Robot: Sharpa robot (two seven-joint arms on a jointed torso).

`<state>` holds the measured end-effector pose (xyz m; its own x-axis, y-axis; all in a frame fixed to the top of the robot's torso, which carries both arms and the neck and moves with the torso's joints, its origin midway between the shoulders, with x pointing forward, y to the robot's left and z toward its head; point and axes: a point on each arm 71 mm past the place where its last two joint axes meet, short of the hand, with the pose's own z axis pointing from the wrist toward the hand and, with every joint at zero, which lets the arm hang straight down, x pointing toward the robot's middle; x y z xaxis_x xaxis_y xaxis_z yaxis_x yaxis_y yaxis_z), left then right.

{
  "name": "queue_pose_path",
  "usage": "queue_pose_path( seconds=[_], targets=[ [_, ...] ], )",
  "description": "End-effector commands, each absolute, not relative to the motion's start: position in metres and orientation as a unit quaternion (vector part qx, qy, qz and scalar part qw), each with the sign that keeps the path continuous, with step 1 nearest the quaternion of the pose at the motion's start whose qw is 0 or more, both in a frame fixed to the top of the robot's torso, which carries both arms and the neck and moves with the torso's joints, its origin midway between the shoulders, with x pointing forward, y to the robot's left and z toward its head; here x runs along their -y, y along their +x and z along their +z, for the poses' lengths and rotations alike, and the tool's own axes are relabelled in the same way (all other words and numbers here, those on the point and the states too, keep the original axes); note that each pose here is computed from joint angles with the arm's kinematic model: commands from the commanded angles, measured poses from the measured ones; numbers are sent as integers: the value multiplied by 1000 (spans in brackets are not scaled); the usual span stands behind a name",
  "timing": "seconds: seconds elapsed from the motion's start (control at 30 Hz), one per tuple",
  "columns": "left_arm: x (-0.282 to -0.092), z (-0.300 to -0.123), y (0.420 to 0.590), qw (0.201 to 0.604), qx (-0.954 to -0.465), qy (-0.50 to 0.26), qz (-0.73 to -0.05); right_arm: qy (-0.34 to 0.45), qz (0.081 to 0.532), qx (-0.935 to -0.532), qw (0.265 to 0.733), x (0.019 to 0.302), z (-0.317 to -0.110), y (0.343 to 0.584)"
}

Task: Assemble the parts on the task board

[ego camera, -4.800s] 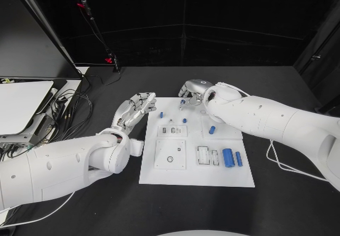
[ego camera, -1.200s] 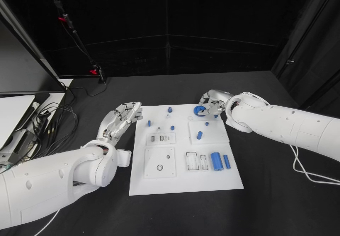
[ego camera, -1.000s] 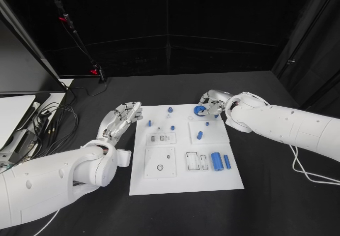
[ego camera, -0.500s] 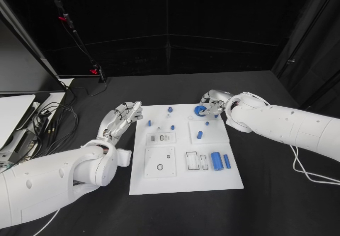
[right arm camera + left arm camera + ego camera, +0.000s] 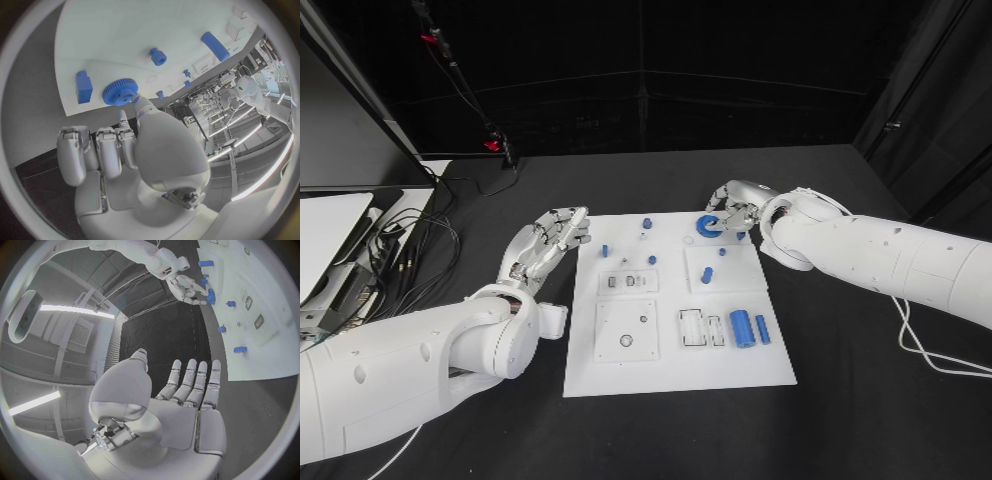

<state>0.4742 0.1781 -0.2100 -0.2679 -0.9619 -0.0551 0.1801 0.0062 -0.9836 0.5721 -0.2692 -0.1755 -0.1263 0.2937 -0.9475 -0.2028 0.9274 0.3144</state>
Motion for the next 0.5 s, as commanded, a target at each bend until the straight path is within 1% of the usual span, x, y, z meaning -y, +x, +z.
queue_pose_path(
  seconds=[0.03, 0.5],
  targets=[
    [-178, -193, 469, 514, -452, -311, -660, 36, 180, -730, 658, 270, -175, 573],
    [-178, -193, 469, 514, -452, -311, -659, 40, 167, -749, 640, 270, -179, 573]
  ],
)
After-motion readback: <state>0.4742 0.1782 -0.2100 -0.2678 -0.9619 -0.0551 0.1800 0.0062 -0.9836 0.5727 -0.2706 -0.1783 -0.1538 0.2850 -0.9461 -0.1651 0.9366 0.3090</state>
